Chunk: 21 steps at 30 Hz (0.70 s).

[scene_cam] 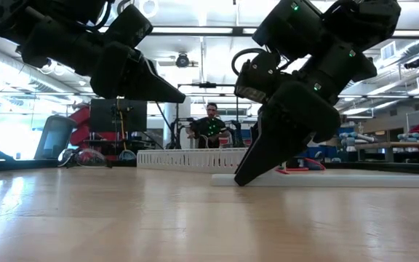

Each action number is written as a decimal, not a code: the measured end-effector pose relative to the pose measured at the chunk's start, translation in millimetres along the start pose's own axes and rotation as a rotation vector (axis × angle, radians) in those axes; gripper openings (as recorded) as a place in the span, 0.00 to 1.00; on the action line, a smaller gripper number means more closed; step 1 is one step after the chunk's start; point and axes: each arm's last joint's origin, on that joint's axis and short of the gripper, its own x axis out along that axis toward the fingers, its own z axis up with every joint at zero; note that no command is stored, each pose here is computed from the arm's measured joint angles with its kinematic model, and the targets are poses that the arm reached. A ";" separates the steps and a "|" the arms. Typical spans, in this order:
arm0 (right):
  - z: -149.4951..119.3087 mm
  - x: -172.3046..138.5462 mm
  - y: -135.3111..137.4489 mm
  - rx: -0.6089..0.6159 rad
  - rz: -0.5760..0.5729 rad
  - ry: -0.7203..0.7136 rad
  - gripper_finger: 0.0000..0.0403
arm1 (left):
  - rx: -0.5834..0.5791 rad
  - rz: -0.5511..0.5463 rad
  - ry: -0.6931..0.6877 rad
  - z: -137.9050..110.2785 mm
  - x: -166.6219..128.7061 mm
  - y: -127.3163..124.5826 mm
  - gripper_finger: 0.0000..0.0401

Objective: Ziptie cables
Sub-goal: Close the white cable duct

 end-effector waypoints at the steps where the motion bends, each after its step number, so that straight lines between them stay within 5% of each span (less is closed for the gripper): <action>1: 0.0 0.0 0.1 0.000 0.001 0.000 0.53 | 0.000 0.000 0.000 0.0 0.0 0.0 0.43; 16: -0.2 -0.1 1.0 0.011 0.003 -0.001 0.53 | 0.081 0.056 0.011 -0.3 0.2 2.2 0.43; 21: -0.5 -0.3 3.1 0.032 0.003 -0.004 0.54 | -0.039 0.038 0.021 -3.2 5.2 13.6 0.43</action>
